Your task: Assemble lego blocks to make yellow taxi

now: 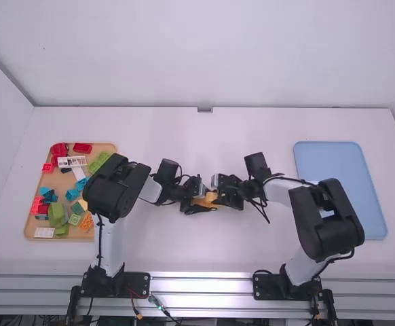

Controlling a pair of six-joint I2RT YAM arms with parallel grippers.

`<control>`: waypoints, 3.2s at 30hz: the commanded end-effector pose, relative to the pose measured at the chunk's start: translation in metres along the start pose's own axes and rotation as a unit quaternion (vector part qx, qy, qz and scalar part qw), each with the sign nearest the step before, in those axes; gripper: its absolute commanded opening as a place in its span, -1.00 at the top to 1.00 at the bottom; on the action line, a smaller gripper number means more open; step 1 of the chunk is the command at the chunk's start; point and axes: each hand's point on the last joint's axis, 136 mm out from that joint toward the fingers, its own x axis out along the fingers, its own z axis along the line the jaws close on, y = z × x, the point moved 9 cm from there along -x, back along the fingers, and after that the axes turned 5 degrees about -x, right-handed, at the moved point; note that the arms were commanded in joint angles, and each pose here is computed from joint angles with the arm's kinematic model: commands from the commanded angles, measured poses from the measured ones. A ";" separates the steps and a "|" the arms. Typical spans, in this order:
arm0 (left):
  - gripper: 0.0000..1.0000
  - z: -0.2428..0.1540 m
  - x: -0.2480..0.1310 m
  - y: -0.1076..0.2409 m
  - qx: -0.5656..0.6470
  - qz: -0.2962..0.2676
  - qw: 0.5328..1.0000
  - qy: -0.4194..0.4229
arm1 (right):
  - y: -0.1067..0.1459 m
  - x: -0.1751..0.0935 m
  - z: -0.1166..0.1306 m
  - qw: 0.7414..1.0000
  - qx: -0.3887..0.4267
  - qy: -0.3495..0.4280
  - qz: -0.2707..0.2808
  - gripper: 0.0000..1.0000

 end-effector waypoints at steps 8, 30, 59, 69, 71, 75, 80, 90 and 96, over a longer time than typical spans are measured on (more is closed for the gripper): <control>-0.18 -0.005 0.000 0.022 -0.045 0.061 0.996 -0.035 | 0.008 0.005 -0.002 1.000 0.006 0.002 0.008 0.81; -0.23 -0.005 -0.002 0.025 -0.051 0.070 0.995 -0.043 | 0.016 0.010 -0.002 1.000 0.019 -0.001 0.014 0.69; -0.24 -0.011 -0.002 0.025 -0.047 0.058 0.997 -0.015 | 0.015 0.011 -0.003 1.000 0.013 -0.002 0.010 0.50; -0.24 -0.011 -0.002 0.025 -0.044 0.061 0.997 -0.018 | 0.009 0.018 0.001 1.000 0.001 -0.012 0.012 0.50; -0.24 -0.011 -0.002 0.025 -0.044 0.061 0.997 -0.018 | 0.009 0.020 0.002 1.000 -0.002 -0.012 0.017 0.51; -0.24 -0.011 -0.002 0.025 -0.044 0.061 0.997 -0.018 | 0.010 0.020 -0.001 0.999 0.014 0.000 0.030 0.55; -0.23 -0.011 -0.002 0.025 -0.044 0.062 0.997 -0.018 | 0.010 0.020 -0.001 0.999 0.015 0.000 0.032 0.55; -0.23 -0.011 -0.002 0.025 -0.044 0.062 0.997 -0.018 | 0.014 0.020 -0.003 0.998 0.028 0.013 0.052 0.59; -0.23 -0.010 -0.002 0.027 -0.047 0.071 0.996 -0.024 | 0.017 0.016 -0.005 0.998 0.036 0.017 0.052 0.59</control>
